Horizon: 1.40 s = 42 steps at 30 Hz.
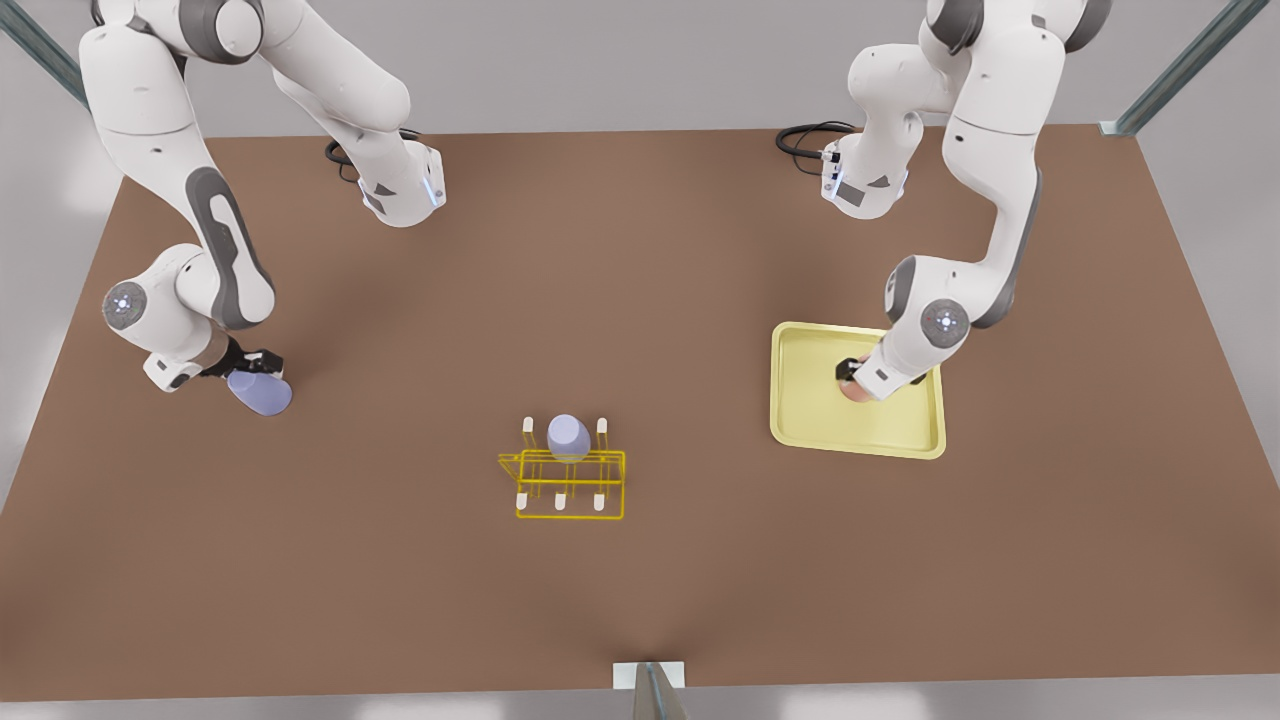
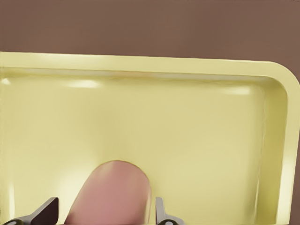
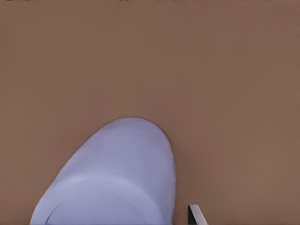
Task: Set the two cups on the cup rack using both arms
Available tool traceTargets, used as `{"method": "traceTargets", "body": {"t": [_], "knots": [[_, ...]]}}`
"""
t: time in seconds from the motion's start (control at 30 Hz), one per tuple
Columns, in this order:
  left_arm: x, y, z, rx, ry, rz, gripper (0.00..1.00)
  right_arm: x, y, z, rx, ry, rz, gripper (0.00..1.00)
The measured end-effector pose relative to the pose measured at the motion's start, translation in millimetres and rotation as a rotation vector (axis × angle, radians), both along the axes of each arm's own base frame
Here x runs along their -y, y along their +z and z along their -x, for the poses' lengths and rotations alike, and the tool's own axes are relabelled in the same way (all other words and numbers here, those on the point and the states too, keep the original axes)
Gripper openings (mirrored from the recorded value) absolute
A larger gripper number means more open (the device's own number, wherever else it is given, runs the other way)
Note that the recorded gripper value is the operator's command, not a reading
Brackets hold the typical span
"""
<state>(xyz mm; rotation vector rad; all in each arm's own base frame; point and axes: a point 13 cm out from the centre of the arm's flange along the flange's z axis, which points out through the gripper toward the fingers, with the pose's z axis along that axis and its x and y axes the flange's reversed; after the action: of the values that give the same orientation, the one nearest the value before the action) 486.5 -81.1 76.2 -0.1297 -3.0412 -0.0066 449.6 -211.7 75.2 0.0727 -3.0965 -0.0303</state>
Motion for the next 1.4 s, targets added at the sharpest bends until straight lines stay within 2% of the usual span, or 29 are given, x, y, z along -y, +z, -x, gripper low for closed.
{"method": "traceTargets", "body": {"t": [0.43,0.5,0.53,0.6,1.13,1.2,1.4], "knots": [[-4,-6,16,0.039,-0.003,0.005,1.0,2,-6,-8,0.046,0.02,0.018,1.0],[-4,-6,16,0.047,-0.003,0.007,1.0,2,-4,-9,0.051,0.025,0.02,1.0],[-4,-6,15,0.051,-0.002,0.008,0.94,1,-4,-10,0.052,0.027,0.02,1.0],[-4,-7,14,0.056,-0.004,0.008,0.92,0,-1,-12,0.057,0.031,0.022,1.0],[-1,11,4,0.087,-0.01,0.012,0.91,-1,-7,-18,0.06,0.032,0.015,1.0],[1,9,6,0.08,-0.015,0.011,0.91,0,-6,-19,0.063,0.033,0.017,0.84],[0,-4,14,0.051,-0.015,0.008,0.92,1,0,-27,0.081,0.031,0.019,0.83]]}}
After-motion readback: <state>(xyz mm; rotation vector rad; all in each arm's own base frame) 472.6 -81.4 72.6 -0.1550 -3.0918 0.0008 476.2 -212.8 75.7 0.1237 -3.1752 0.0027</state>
